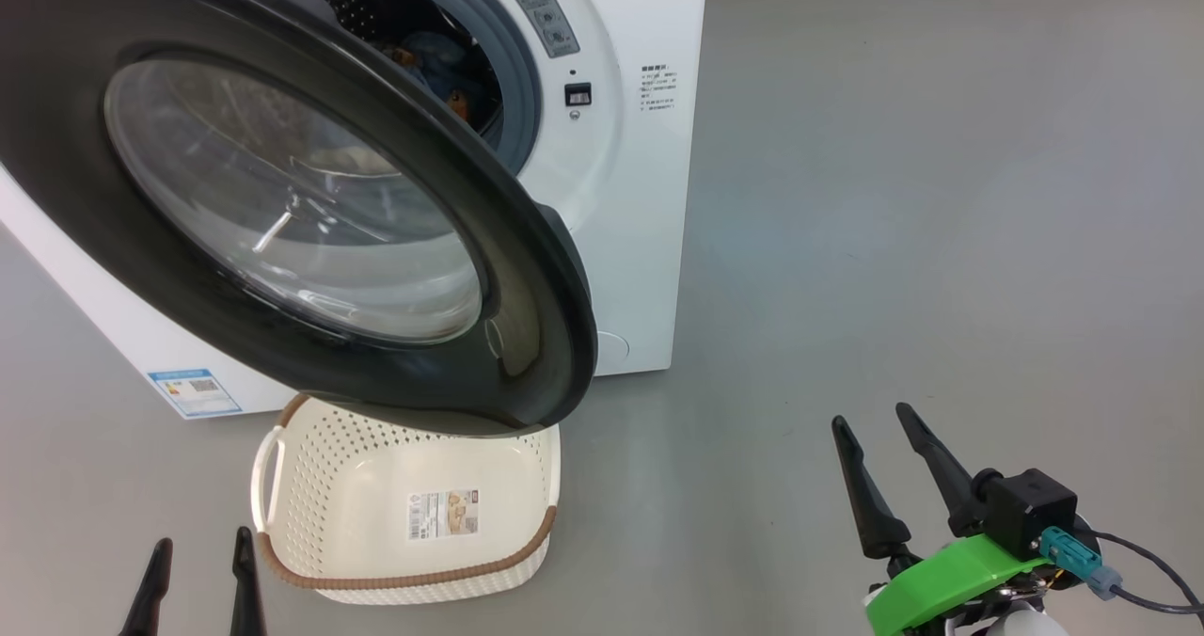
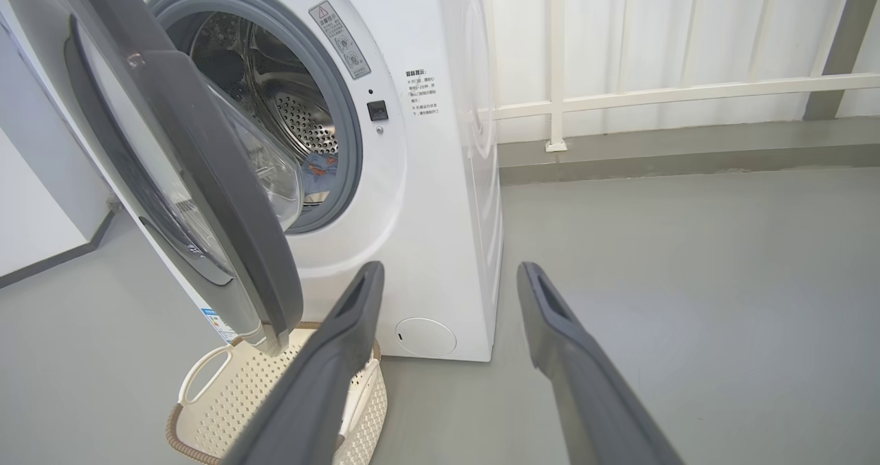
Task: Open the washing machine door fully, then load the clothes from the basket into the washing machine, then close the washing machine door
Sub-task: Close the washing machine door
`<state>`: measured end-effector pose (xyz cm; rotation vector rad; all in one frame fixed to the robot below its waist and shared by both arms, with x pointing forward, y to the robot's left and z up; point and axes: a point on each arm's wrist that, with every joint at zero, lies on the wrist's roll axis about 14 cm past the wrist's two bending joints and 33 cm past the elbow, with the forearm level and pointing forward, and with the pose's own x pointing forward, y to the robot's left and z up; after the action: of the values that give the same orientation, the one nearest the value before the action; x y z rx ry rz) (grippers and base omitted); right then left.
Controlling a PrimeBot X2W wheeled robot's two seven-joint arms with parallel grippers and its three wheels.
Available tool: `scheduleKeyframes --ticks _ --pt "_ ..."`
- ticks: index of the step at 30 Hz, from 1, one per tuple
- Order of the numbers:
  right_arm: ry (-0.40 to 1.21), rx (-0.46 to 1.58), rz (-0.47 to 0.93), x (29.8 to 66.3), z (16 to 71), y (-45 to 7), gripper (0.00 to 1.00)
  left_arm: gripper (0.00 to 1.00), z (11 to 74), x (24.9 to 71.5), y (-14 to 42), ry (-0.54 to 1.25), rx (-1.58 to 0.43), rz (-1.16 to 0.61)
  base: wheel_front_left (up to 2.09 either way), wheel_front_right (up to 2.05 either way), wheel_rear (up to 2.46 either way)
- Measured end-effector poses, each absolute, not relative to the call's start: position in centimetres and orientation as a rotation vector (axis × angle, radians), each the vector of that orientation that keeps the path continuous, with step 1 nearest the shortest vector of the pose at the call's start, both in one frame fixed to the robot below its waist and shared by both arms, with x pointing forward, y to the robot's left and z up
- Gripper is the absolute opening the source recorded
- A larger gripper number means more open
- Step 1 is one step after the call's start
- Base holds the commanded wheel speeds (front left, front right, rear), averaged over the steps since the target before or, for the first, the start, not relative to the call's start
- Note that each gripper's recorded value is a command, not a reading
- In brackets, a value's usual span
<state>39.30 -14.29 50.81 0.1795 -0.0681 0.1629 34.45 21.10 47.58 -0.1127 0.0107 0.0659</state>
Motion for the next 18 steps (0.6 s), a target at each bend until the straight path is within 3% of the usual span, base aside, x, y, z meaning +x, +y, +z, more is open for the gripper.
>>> scheduleKeyframes --ticks 2,3,4,10,18 --pt "-0.067 0.179 0.156 39.3 50.8 -14.5 1.00 1.00 47.6 34.5 21.1 0.010 -0.113 0.066 0.00 0.00 0.00" --pt "-0.064 0.179 0.151 39.3 50.6 -14.7 0.65 1.00 47.6 34.5 21.1 0.011 -0.113 0.066 0.00 0.00 0.00" --pt "-0.058 0.181 0.147 39.3 50.4 -14.8 0.03 1.00 47.6 34.5 21.1 0.010 -0.113 0.067 0.00 0.00 0.00" --pt "-0.027 0.184 0.108 39.3 49.4 -15.9 0.00 1.00 47.5 34.5 21.1 0.013 -0.114 0.069 0.00 0.00 0.00" --pt "-0.272 0.128 0.217 39.8 57.3 -13.1 0.00 1.00 47.4 34.7 21.2 0.014 -0.121 0.077 0.00 0.00 0.00"
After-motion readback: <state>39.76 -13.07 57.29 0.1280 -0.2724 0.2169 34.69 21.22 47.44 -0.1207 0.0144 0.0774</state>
